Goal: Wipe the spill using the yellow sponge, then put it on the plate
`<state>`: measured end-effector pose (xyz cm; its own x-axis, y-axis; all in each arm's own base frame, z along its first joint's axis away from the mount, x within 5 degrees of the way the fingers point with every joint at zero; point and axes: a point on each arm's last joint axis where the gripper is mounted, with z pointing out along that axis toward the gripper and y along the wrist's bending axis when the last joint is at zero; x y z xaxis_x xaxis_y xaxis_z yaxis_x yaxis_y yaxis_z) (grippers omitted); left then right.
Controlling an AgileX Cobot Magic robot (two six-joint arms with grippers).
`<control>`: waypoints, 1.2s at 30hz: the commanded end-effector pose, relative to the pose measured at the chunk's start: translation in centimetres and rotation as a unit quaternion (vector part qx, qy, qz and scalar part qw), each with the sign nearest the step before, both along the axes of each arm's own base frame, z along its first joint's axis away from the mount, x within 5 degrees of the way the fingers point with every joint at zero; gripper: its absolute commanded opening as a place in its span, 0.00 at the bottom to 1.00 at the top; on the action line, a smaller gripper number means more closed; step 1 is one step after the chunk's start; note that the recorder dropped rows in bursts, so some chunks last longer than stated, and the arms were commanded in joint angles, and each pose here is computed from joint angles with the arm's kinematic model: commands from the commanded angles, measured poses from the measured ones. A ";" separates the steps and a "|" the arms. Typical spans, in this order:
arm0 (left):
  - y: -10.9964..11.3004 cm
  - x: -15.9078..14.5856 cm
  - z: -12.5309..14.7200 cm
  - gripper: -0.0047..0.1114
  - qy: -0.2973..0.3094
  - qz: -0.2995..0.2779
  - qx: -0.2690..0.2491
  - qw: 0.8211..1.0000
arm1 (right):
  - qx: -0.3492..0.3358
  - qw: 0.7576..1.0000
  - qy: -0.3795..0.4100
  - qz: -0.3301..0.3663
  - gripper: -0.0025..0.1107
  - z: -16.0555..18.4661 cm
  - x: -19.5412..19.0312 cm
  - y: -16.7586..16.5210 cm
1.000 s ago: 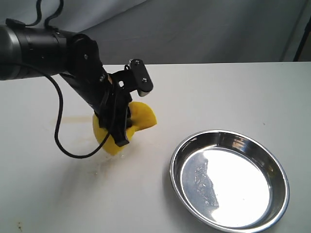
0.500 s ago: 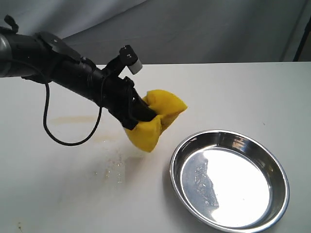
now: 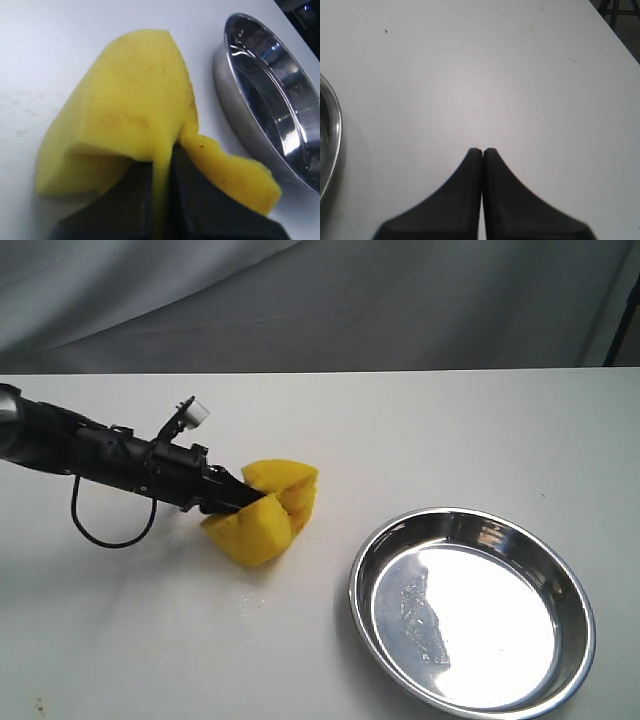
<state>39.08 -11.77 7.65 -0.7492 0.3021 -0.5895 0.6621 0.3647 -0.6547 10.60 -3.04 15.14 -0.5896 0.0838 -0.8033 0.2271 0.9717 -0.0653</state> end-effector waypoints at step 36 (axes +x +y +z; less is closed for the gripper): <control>11.1 4.2 -5.9 0.04 -0.093 0.249 0.351 0.898 | 0.001 1.000 -0.005 -0.005 0.02 0.0 0.0 -0.1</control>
